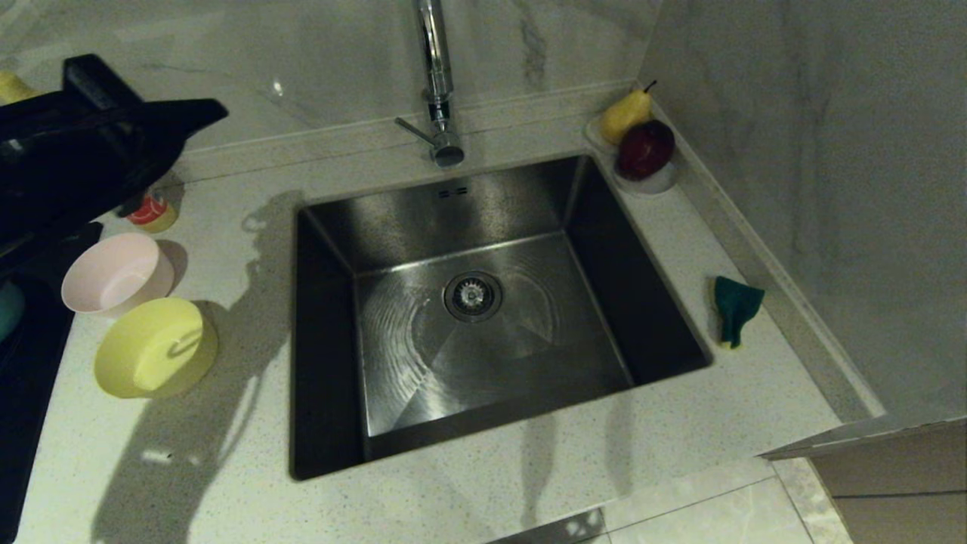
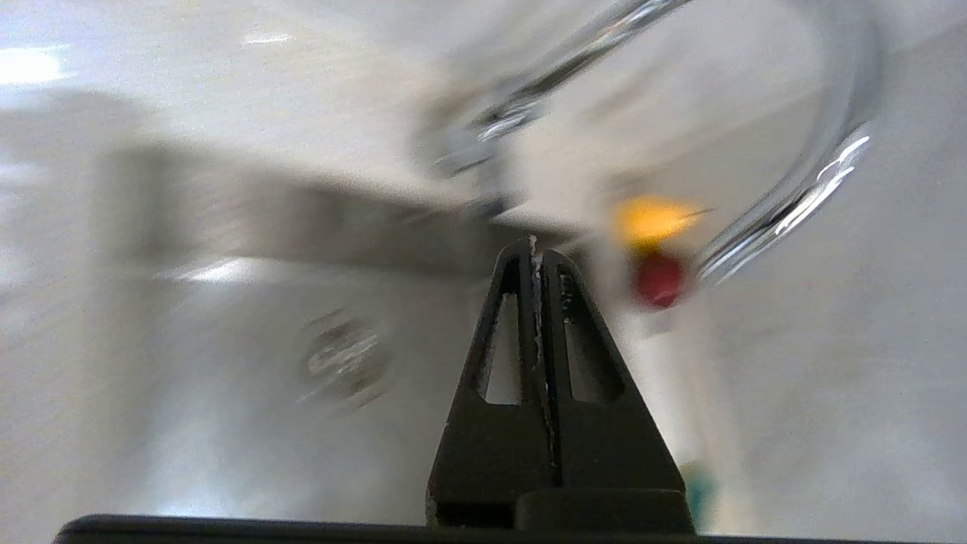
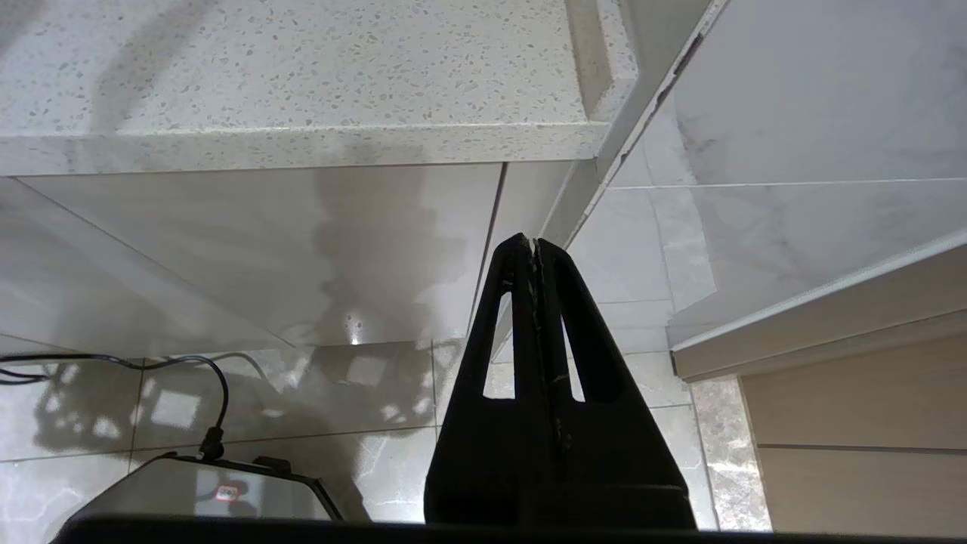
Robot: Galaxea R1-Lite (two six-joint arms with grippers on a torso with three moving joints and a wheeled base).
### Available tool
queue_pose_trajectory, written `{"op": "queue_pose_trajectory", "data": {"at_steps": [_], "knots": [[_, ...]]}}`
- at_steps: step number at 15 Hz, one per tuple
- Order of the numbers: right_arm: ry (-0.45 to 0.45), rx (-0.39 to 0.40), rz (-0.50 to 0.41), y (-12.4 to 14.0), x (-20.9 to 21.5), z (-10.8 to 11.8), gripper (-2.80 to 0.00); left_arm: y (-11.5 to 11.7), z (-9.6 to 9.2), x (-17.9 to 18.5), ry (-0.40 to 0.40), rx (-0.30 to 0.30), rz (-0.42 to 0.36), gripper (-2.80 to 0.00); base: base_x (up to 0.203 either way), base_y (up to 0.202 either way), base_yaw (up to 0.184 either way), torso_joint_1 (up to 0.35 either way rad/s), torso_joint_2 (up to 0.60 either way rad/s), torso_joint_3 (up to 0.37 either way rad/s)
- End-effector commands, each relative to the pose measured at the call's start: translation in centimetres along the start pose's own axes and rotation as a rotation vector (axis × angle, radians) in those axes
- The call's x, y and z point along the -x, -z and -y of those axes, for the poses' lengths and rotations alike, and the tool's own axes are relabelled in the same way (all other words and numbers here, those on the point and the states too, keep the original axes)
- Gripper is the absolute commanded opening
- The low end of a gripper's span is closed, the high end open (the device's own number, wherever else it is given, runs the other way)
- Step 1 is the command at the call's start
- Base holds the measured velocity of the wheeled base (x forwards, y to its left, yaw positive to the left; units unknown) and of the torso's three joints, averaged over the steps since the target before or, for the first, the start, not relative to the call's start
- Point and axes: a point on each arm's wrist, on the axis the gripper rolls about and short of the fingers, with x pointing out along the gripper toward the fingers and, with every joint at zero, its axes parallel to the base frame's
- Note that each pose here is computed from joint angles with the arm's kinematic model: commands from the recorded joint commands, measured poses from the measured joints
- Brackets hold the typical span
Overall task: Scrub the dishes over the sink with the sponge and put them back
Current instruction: Turn off the faucet, then place the bowl on the bowl
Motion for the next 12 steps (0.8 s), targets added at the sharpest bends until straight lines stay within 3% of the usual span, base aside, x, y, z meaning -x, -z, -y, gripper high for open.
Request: {"op": "queue_pose_trajectory", "data": {"at_steps": [1, 4, 6, 9, 12], "knots": [[-0.001, 0.002, 0.003, 0.0, 0.0, 0.0, -2.80, -0.7, 0.4, 6.7, -0.243, -0.044, 0.012, -2.80, 0.000, 0.000, 0.000, 0.000, 0.00, 0.000], [-0.001, 0.001, 0.003, 0.0, 0.0, 0.0, -2.80, -0.4, -0.2, 10.0, -0.577, -0.198, 0.114, -2.80, 0.000, 0.000, 0.000, 0.000, 0.00, 0.000], [-0.001, 0.001, 0.003, 0.0, 0.0, 0.0, -2.80, -0.1, -0.6, 10.9, -0.741, -0.295, 0.144, -2.80, 0.000, 0.000, 0.000, 0.000, 0.00, 0.000], [-0.001, 0.001, 0.003, 0.0, 0.0, 0.0, -2.80, 0.2, -1.9, 8.7, -0.876, -0.329, 0.125, -2.80, 0.000, 0.000, 0.000, 0.000, 0.00, 0.000], [-0.001, 0.001, 0.003, 0.0, 0.0, 0.0, -2.80, -1.5, -5.3, 5.4, -1.082, -0.333, 0.161, -2.80, 0.000, 0.000, 0.000, 0.000, 0.00, 0.000]]}}
